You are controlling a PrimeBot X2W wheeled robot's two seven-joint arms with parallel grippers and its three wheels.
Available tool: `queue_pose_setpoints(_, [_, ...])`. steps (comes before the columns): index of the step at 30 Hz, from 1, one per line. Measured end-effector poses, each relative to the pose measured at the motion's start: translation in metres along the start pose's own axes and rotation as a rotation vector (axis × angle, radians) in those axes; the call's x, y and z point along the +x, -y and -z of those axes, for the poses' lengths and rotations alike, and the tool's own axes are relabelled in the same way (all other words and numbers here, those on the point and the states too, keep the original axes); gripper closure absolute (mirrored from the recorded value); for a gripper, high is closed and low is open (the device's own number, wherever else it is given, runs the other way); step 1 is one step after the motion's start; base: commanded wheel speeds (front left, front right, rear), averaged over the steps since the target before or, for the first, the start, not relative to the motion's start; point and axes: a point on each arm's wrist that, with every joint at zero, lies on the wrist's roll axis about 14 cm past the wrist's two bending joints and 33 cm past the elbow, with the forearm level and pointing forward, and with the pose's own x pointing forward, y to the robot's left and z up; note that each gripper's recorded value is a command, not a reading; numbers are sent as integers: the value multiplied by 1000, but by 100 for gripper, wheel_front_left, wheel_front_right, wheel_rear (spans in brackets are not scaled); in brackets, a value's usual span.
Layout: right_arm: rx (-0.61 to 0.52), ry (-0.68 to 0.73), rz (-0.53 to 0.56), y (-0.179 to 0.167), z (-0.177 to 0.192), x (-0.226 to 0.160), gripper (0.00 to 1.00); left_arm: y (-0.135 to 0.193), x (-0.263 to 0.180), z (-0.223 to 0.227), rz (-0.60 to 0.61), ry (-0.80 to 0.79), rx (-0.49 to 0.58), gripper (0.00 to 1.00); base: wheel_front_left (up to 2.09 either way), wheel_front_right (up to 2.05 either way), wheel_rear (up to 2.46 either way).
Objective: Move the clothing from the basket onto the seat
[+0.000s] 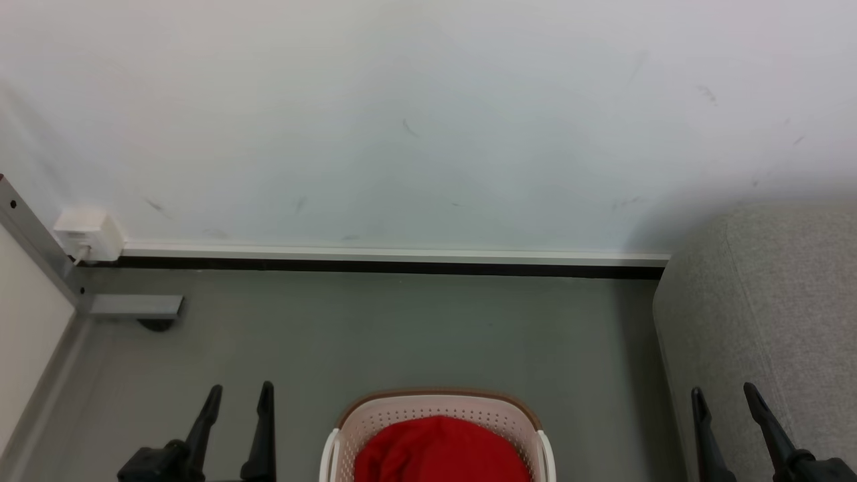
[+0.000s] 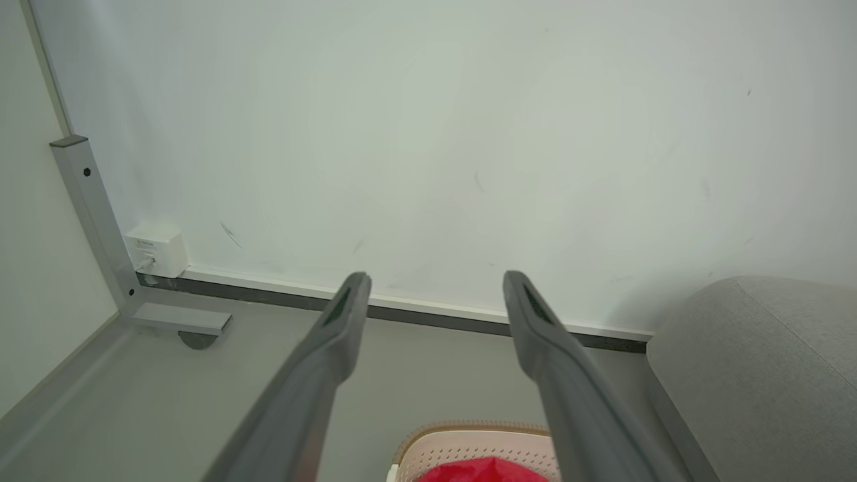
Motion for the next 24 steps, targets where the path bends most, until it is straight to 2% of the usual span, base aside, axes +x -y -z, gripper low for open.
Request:
queue_pose_setpoints(7, [6,-20,12,5,8,9,0,6,13,11,19,-30,0,0,0,0,0])
queue_pose_setpoints(13, [3,-16,28,15,10,32,0,25,37,28,84,-75,0,0,0,0,0])
queue_pose_setpoints(17, [-2,-6,34,21,12,55,0,48,59,50,164,-126,6,0,0,0,0])
queue_pose_setpoints(24, [-3,-21,57,37,33,91,0,83,93,115,298,-284,38,0,0,0,0])
